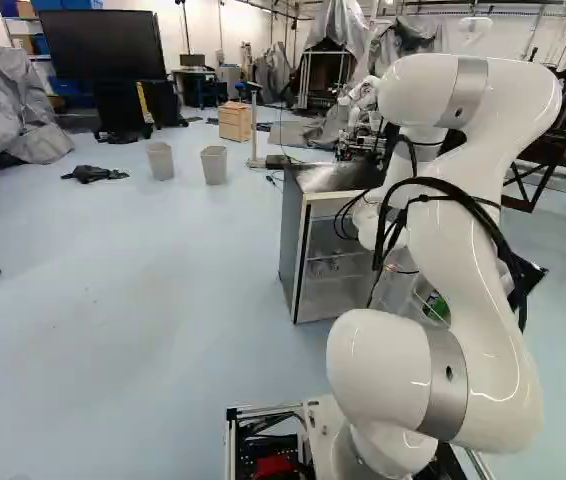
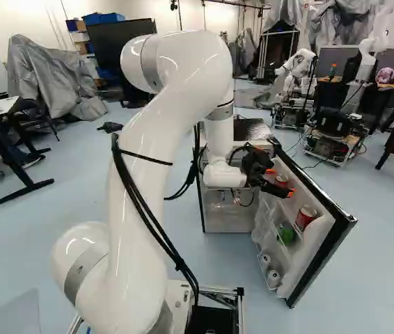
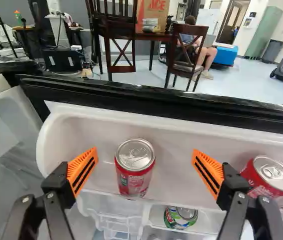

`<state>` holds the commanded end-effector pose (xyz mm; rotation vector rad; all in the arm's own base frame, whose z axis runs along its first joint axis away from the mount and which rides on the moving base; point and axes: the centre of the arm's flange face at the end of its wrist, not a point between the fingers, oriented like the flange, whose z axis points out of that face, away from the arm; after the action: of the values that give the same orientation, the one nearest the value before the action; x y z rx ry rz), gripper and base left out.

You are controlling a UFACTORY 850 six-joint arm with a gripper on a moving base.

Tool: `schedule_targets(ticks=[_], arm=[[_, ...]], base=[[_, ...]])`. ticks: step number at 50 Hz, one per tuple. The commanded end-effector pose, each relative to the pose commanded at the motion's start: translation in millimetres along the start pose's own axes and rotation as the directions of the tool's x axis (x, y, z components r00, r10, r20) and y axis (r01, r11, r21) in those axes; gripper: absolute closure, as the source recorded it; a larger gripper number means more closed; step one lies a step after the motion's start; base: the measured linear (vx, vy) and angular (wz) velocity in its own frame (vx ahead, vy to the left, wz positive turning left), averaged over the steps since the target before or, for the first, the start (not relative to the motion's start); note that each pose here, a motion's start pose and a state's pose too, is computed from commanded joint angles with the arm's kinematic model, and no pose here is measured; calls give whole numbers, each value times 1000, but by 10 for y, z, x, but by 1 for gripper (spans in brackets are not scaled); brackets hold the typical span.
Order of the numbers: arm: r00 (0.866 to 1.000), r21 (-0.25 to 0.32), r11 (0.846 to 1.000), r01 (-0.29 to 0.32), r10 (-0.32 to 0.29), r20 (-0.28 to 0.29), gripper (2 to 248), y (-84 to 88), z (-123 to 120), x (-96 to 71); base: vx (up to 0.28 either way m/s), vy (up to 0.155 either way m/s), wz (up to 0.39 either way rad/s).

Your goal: Grab a drink from the fridge

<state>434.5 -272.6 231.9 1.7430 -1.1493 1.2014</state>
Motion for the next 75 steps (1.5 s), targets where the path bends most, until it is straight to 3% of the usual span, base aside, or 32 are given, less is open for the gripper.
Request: schedule_targets(ticks=[3,4,8,9,13,14,19,20,24,25,75], arm=[[1000,0,1000,0,0,0,3,0,0,0],[1000,0,1000,0,0,0,23,0,0,0],[1000,0,1000,0,0,0,23,0,0,0],[1000,0,1000,0,0,0,60,0,0,0],[1000,0,1000,0,0,0,60,0,0,0],[1000,0,1000,0,0,0,98,0,0,0],[1000,0,1000,0,0,0,98,0,0,0],[1000,0,1000,0,0,0,136,0,0,0],[1000,0,1000,0,0,0,136,0,0,0],[1000,0,1000,0,0,0,153,0,0,0],[1000,12,1000,11,-11,-10,153,-7,-105,-8]], base=[[0,0,0],[0,0,0],[0,0,0],[0,0,0],[0,0,0],[0,0,0],[0,0,0],[0,0,0],[0,0,0],[0,0,0],[0,0,0]])
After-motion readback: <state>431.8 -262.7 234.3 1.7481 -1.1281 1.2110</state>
